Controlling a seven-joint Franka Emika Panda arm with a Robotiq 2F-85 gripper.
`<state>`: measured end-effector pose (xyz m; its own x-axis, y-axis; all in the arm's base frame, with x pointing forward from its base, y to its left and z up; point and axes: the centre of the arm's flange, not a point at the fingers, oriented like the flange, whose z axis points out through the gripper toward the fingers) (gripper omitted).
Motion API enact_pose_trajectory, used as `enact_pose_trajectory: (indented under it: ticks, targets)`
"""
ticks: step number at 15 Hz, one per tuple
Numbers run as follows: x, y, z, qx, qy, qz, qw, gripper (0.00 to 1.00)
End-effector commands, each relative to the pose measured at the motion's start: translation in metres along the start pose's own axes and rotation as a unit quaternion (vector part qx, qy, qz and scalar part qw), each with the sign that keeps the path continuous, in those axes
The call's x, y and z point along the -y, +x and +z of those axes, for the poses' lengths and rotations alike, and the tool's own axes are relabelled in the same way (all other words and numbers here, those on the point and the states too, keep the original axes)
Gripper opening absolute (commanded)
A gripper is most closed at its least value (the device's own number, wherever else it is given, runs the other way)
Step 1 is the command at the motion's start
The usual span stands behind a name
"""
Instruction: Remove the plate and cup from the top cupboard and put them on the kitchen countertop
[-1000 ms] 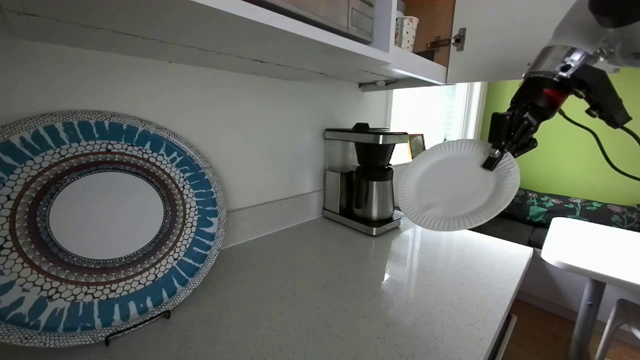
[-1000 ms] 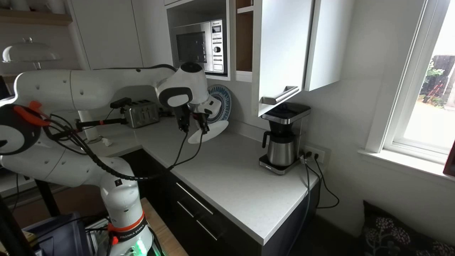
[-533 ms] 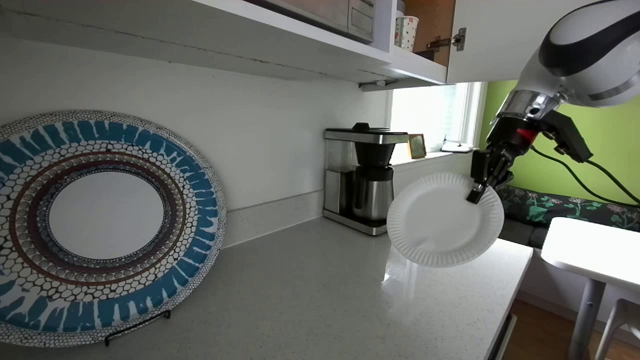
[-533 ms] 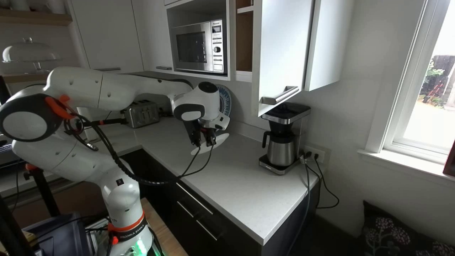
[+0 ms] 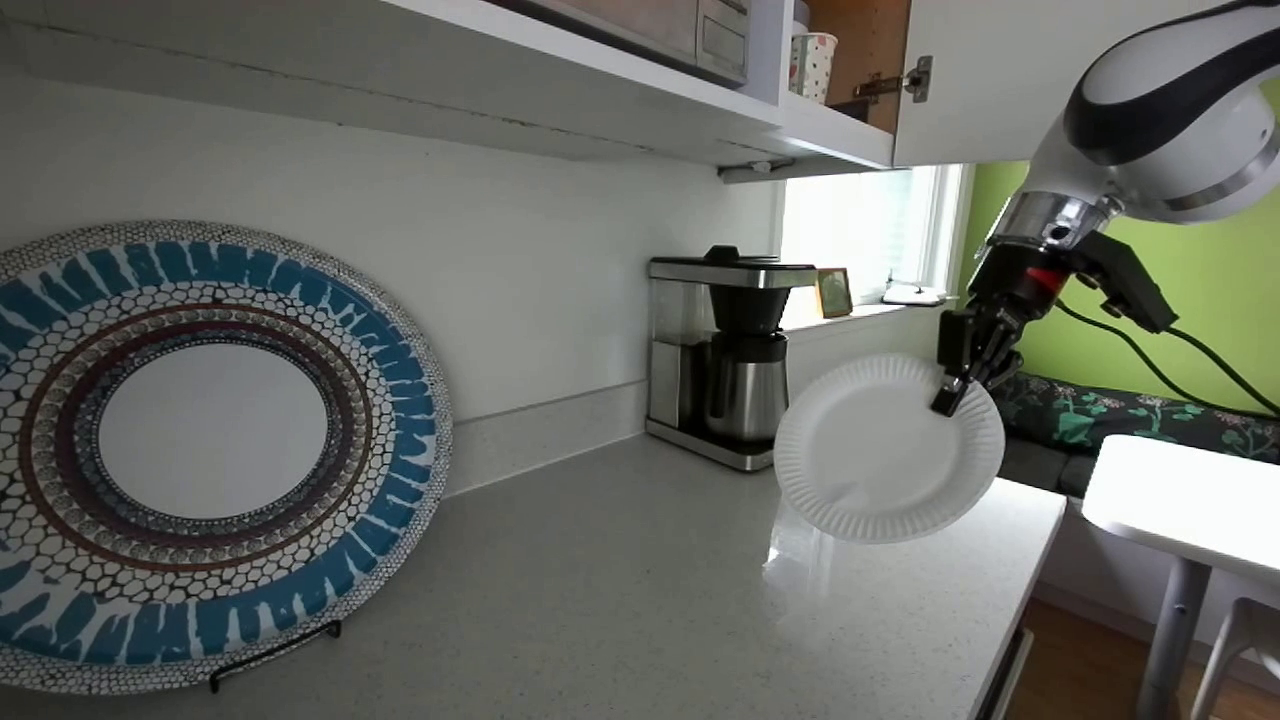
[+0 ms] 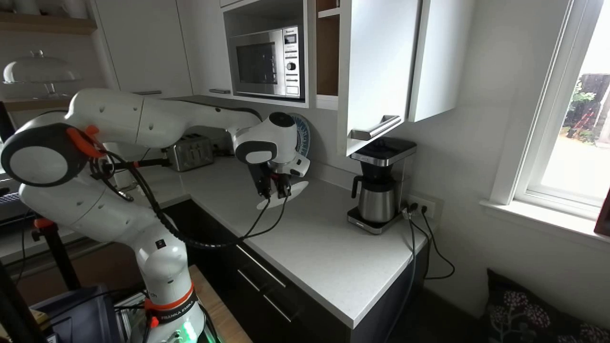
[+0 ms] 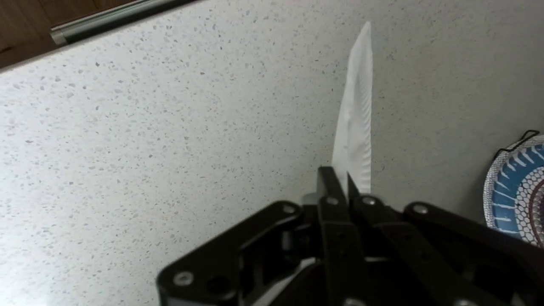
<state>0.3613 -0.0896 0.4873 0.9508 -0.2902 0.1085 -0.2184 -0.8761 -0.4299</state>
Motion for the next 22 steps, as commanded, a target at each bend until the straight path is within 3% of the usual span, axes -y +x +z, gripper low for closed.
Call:
enact_pose_trajectory:
  ticks: [1,7,13,14,16,22]
  targets:
    - [-0.023,0.010,0.034,0.032,0.033,0.029,0.9985,0.00]
    - [-0.059,0.018,0.091,0.055,0.062,0.080,0.9934,0.00]
    - [-0.079,0.027,0.126,0.025,0.066,0.124,0.9897,0.00]
    - [-0.081,0.027,0.127,0.026,0.064,0.131,0.9890,0.26]
    - [-0.085,0.026,0.125,0.024,0.053,0.145,0.9877,0.32]
    - [-0.080,0.016,0.089,0.011,-0.009,0.165,0.9862,0.78]
